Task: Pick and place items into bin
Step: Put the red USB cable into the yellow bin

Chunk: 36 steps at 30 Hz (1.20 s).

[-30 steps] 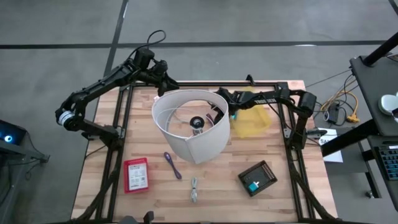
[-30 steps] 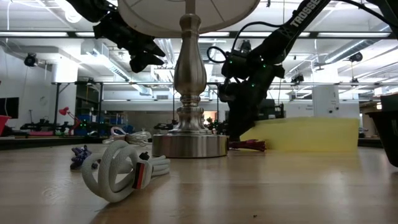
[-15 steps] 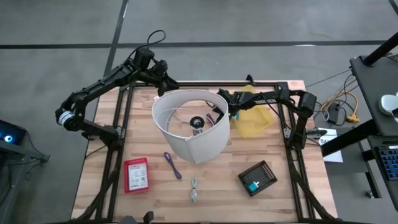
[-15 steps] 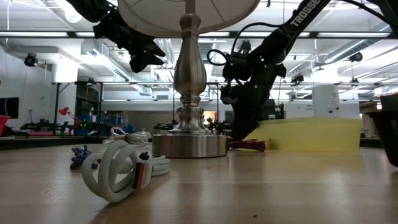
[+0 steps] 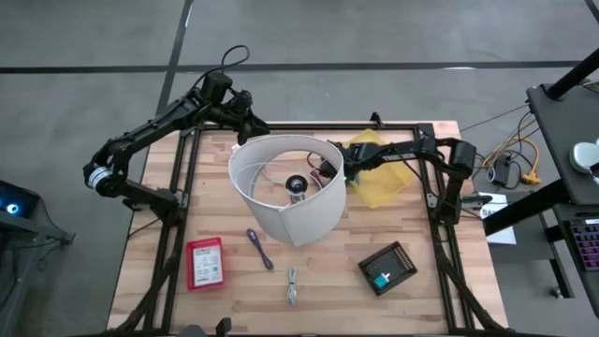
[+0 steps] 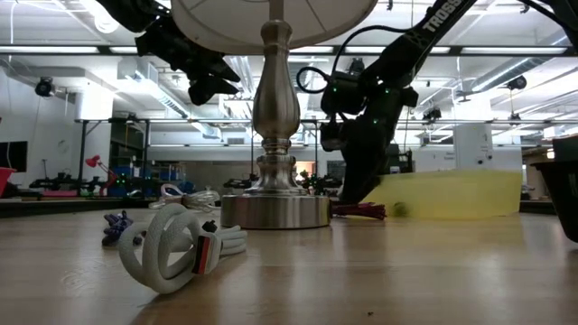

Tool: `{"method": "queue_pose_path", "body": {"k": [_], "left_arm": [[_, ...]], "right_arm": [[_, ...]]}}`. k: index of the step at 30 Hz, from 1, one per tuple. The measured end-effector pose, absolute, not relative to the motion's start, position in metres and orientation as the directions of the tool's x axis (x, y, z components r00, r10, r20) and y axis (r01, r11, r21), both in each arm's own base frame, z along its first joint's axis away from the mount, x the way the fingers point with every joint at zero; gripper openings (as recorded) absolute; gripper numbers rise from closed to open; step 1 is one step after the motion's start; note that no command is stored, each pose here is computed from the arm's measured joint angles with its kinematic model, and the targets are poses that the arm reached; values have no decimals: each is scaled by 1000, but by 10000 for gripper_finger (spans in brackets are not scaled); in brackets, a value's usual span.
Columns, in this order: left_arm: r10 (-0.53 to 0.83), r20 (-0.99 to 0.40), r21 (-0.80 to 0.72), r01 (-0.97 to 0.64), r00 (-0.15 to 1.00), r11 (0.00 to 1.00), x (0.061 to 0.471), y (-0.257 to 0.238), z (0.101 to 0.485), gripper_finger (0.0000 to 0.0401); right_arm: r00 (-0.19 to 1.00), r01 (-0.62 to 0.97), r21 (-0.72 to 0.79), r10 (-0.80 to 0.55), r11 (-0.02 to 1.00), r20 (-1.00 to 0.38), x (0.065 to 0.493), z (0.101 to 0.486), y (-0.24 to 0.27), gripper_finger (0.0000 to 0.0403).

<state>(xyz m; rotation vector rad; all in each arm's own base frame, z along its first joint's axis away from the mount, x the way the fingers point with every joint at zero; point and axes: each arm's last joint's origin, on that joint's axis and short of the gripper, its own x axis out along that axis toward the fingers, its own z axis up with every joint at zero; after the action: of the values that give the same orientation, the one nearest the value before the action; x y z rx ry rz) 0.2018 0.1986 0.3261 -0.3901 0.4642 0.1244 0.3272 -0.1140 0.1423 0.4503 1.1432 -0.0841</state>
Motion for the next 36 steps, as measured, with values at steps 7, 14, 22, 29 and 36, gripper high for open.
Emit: {"method": "queue_pose_path", "body": {"k": [7, 14, 22, 29, 36], "left_arm": [[28, -459, -338, -205, 888, 919, 202, 199, 326, 144], [29, -459, -338, -204, 888, 919, 202, 199, 326, 144], [29, -458, -337, -204, 889, 919, 202, 199, 327, 144], [28, -459, -338, -205, 888, 918, 202, 199, 326, 144], [28, -460, -339, -205, 888, 918, 202, 199, 326, 144]], "right_arm": [[487, 229, 299, 157, 927, -859, 331, 168, -111, 201], [538, 167, 246, 121, 955, -834, 338, 171, -109, 201], [507, 195, 165, 45, 967, -861, 336, 165, -110, 201], [466, 167, 160, 65, 973, -882, 328, 154, -102, 201], [431, 161, 167, 83, 973, -899, 322, 143, -94, 201]]}}
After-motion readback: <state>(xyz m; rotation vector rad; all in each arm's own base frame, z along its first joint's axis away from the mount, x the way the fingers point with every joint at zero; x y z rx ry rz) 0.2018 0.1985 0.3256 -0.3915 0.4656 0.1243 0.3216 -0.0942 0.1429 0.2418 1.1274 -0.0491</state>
